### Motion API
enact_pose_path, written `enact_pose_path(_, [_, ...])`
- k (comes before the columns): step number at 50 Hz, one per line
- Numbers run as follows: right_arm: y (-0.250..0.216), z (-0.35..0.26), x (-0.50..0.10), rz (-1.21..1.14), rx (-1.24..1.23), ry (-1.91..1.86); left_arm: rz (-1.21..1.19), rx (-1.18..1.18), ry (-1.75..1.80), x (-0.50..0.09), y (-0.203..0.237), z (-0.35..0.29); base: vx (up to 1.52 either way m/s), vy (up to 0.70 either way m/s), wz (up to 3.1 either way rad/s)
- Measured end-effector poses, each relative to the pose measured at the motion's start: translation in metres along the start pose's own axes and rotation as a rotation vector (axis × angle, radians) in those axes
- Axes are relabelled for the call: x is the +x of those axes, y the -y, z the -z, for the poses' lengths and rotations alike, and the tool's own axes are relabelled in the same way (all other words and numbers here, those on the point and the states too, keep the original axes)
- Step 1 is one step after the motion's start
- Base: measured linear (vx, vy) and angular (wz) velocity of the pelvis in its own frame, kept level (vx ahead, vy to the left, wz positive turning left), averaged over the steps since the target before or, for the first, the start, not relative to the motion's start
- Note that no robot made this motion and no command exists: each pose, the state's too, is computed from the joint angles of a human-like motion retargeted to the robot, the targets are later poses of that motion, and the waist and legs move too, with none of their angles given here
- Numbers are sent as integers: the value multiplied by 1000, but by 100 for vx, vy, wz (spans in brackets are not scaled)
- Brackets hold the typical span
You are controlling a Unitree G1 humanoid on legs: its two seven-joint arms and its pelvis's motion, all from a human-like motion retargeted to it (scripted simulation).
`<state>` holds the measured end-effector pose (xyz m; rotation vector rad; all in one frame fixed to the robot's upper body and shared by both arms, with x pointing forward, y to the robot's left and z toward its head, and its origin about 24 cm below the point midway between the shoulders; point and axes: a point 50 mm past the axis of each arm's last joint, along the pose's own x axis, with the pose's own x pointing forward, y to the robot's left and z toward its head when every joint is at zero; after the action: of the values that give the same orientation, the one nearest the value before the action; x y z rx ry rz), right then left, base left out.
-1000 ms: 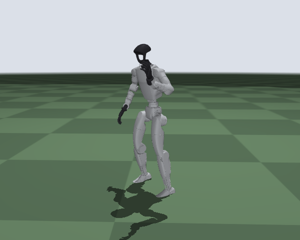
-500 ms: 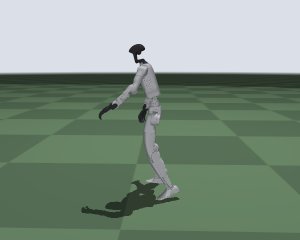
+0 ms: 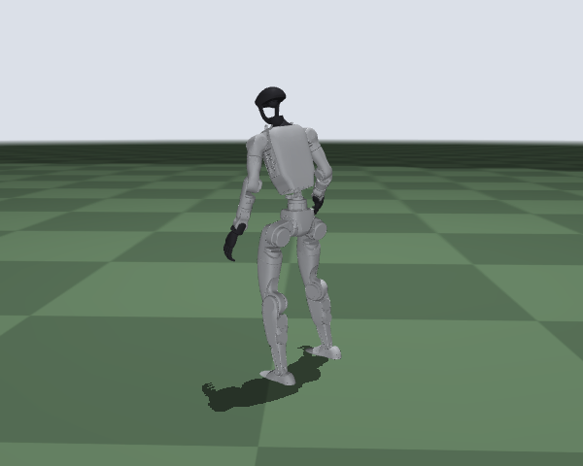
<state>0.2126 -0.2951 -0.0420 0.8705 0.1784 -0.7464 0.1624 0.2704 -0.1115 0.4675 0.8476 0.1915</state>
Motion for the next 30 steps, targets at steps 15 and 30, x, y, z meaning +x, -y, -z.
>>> enact_pose_path(15, [-117,72,-17,-372,-203,-186,-73,-741,588,-18,-16,-183,0,7,-83])
enact_pose_path(30, [-140,39,-7,-506,-426,-33,-252,-943,1024,-68,-107,-305,1,-8,30])
